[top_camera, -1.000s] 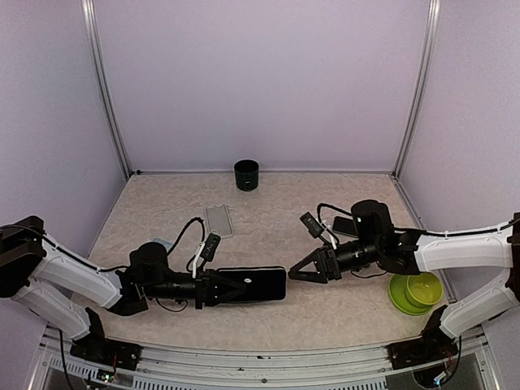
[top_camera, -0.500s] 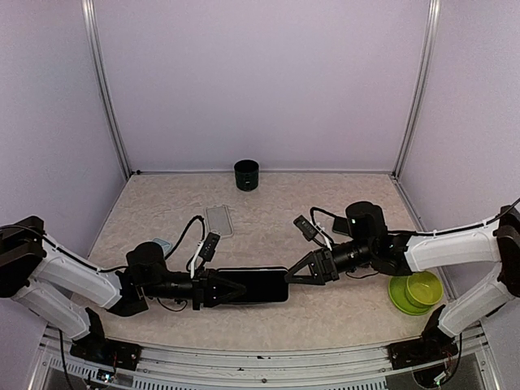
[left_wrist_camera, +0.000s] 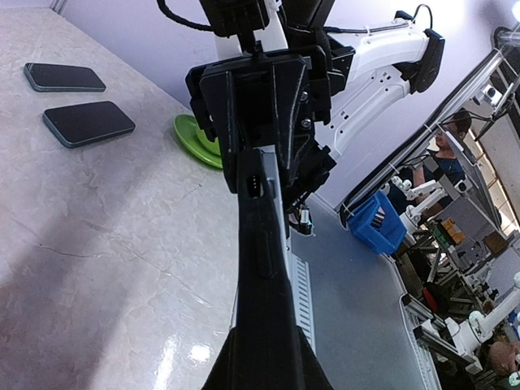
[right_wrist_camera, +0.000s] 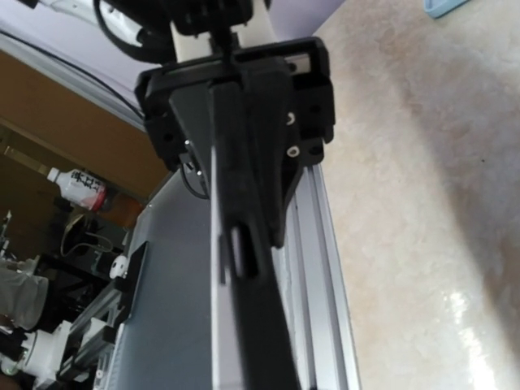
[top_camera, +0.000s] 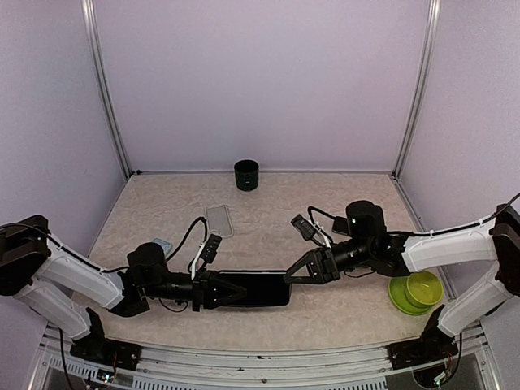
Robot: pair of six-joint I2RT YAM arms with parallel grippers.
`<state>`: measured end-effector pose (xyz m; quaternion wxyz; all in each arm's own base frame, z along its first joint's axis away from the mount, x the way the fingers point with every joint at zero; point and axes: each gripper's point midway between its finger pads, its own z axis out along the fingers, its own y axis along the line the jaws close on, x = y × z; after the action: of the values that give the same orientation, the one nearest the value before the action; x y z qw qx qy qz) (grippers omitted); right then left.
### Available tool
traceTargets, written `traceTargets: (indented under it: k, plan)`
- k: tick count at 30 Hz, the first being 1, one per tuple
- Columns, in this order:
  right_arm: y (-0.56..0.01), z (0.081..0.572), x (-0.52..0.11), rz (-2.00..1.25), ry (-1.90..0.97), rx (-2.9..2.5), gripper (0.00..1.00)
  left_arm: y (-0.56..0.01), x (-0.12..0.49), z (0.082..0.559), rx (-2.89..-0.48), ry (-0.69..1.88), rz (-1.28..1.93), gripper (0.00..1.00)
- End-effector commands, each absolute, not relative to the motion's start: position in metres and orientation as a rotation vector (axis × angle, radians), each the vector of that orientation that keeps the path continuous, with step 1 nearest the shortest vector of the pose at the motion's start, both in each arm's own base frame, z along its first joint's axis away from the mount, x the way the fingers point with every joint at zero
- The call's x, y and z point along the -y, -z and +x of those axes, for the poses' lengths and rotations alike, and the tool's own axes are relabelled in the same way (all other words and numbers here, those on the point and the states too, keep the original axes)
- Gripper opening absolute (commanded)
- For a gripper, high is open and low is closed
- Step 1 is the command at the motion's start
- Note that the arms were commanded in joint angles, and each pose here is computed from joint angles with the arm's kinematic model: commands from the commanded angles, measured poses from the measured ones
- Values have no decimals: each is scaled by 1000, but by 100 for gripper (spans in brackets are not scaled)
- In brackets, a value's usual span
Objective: Put the phone into the phone case
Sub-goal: Press the top right corner of the phone case, then press the corner of the phone case at the bottom right corner of the phone case.
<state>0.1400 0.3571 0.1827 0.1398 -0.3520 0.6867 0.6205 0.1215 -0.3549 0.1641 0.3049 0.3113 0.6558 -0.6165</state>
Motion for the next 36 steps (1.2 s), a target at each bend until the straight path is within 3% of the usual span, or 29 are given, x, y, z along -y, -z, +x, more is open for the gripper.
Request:
traceTargets:
  k: [1,7,9,11,15,18,26,36]
  plan:
    - [-195,132,-359,-1071,-1836,-1922,20,-190,358,121,-1616,1664,824,0]
    - [-195,133,-361,-1070,-1815,-1935,1,-187,360,126,-1644,1640,806,2]
    - [-195,137,-361,-1056,-1775,-1947,0,-185,360,131,-1666,1615,789,9]
    - [-195,140,-360,-1045,-1740,-1958,0,-182,360,133,-1681,1594,780,10]
    - [-198,141,-359,-1038,-1713,-1959,0,-179,359,137,-1699,1572,764,1]
    - [-197,142,-357,-1032,-1703,-1966,0,-178,357,137,-1699,1566,754,0]
    - [-186,142,-356,-1007,-1692,-2000,37,-185,351,138,-1657,1564,717,0]
    - [-175,143,-357,-983,-1703,-2029,57,-192,344,139,-1621,1566,685,0]
